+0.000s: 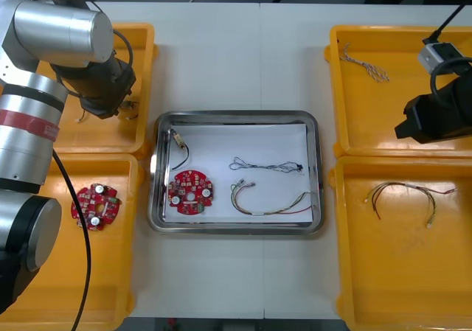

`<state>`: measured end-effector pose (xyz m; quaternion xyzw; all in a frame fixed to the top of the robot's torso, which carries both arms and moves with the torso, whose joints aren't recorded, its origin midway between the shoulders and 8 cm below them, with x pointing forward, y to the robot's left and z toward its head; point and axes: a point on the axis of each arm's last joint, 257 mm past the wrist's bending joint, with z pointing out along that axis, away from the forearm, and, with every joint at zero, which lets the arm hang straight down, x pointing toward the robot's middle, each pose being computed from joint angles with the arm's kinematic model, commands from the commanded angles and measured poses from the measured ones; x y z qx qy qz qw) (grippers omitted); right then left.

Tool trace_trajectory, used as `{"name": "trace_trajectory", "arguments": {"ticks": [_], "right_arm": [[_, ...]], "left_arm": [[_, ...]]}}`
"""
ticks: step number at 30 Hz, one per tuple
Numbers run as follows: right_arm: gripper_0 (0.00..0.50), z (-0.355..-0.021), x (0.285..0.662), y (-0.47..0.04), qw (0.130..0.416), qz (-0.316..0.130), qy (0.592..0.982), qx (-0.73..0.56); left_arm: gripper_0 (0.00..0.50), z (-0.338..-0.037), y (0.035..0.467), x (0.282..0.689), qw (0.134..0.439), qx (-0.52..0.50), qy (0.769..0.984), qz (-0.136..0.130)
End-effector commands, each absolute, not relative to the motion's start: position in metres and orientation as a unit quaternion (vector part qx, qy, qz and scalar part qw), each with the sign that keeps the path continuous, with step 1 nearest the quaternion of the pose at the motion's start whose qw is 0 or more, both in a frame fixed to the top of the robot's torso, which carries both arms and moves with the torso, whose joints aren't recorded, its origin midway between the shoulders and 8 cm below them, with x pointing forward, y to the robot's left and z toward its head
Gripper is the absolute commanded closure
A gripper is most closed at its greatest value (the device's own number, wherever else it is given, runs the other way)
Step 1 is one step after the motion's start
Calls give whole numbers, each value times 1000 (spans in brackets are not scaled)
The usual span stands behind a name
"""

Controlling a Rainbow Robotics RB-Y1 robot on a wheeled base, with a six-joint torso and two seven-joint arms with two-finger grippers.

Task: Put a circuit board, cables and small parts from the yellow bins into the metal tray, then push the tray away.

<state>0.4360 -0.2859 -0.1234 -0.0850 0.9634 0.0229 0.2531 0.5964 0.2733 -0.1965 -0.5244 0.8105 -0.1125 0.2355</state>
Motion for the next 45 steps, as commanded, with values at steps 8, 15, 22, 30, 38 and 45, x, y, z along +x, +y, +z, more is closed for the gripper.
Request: {"name": "trace_trajectory", "arguments": {"ticks": [8, 15, 22, 30, 38, 45], "right_arm": [[0, -132, 409, -350, 249, 6, 968, 1], [0, -149, 398, -374, 234, -21, 971, 37], [0, -158, 391, -382, 225, -28, 973, 54], [0, -162, 388, -385, 220, -28, 973, 63], [0, -164, 386, -382, 216, -22, 974, 64], [0, -165, 385, -378, 214, -16, 975, 60]], "left_arm": [[18, -170, 259, 611, 249, -516, 808, -138], [18, -174, 254, 609, 239, -516, 811, -142], [17, -185, 254, 606, 228, -517, 814, -134], [407, -192, 252, 604, 221, -515, 818, -128], [500, -192, 252, 602, 219, -513, 820, -127], [500, -173, 263, 594, 227, -499, 829, -111]]}}
